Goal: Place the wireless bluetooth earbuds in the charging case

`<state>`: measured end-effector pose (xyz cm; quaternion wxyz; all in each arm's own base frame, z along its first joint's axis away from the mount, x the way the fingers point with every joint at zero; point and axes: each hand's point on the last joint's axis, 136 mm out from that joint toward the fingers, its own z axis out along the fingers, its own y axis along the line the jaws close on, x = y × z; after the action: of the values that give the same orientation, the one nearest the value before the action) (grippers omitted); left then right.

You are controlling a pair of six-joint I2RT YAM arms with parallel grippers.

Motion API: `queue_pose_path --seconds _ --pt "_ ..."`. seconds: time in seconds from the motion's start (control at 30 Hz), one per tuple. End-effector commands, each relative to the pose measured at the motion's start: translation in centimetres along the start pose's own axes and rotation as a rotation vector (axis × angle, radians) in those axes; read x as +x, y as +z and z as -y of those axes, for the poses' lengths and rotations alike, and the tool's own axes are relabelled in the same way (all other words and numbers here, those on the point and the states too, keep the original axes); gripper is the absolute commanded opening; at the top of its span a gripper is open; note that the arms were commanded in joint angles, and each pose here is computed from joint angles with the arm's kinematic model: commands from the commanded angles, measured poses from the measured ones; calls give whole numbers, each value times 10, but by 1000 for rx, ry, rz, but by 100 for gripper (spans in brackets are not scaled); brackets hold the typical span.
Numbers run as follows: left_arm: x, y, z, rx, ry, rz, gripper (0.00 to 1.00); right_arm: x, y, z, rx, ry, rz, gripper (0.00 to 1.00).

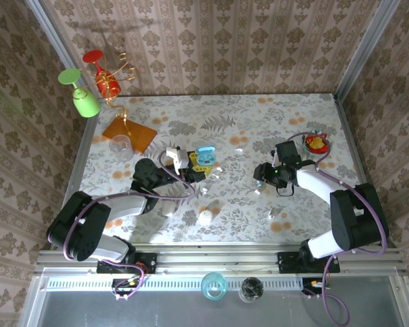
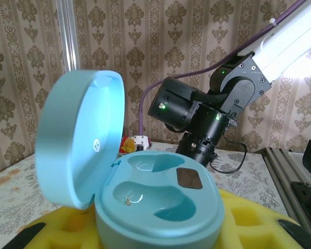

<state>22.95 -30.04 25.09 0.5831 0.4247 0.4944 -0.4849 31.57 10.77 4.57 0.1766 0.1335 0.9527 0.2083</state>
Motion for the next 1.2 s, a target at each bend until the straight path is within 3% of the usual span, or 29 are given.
queue_pose_path --seconds 0.0,0.43,0.83,1.17 --pt "-12 -3 3 18 41 29 30 1 6 -2 -18 55 -29 53" --pt "-11 -1 3 32 26 25 30 19 23 -23 -131 111 -123 48" --pt "-9 -3 3 25 28 23 30 25 27 -62 -193 32 -149 51" --pt "-10 -12 0 -10 36 26 30 -4 -1 -46 -33 -176 -28 53"
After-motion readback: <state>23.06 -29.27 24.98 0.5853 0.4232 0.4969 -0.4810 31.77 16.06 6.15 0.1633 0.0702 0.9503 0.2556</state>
